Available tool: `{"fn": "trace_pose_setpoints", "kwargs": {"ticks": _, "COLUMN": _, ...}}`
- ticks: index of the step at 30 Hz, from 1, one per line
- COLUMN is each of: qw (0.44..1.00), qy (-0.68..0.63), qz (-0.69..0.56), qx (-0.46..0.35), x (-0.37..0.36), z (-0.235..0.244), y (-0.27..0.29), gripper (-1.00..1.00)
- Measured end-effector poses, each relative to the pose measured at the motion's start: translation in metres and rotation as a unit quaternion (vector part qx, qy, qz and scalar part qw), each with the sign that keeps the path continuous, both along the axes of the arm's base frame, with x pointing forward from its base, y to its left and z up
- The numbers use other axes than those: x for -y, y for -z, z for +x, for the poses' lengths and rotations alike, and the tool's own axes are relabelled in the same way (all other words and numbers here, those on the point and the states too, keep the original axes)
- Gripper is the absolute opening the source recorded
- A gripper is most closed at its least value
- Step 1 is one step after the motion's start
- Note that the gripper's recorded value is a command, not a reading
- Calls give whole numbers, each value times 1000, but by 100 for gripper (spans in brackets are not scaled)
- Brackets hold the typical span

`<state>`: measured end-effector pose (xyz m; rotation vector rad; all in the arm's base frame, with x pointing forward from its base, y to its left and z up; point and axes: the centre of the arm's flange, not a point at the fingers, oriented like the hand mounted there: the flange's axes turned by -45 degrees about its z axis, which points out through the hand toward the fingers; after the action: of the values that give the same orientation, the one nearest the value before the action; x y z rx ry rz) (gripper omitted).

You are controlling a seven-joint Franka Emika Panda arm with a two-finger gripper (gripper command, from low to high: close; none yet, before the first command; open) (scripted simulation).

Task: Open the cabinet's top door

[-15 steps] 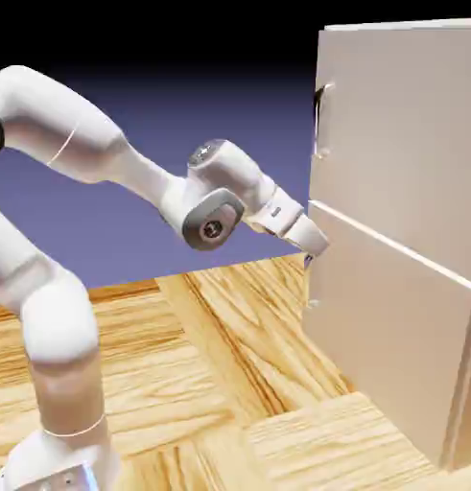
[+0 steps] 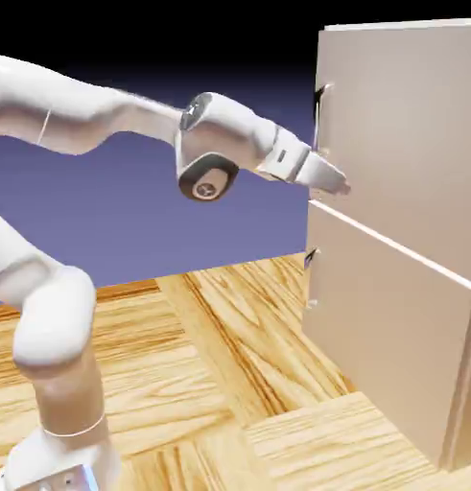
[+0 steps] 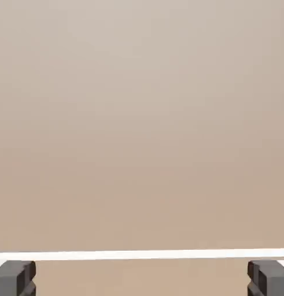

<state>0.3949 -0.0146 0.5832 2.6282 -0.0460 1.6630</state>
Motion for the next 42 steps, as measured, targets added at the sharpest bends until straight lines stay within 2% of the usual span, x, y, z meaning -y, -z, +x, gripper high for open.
{"fn": "trace_pose_setpoints", "kwargs": {"ticks": 11, "qw": 996, "qy": 14, "qz": -3, "qx": 90, "x": -16, "z": -8, "y": -48, "gripper": 0}}
{"fn": "trace_pose_setpoints", "kwargs": {"ticks": 21, "qw": 988, "qy": 19, "qz": -8, "qx": 155, "x": -50, "z": -10, "y": -67, "gripper": 0}}
{"fn": "trace_pose_setpoints", "kwargs": {"ticks": 31, "qw": 980, "qy": 18, "qz": -11, "qx": 199, "x": -100, "z": -1, "y": -63, "gripper": 0}}
{"fn": "trace_pose_setpoints", "kwargs": {"ticks": 42, "qw": 975, "qy": 7, "qz": -9, "qx": 220, "x": -168, "z": 22, "y": -33, "gripper": 0}}
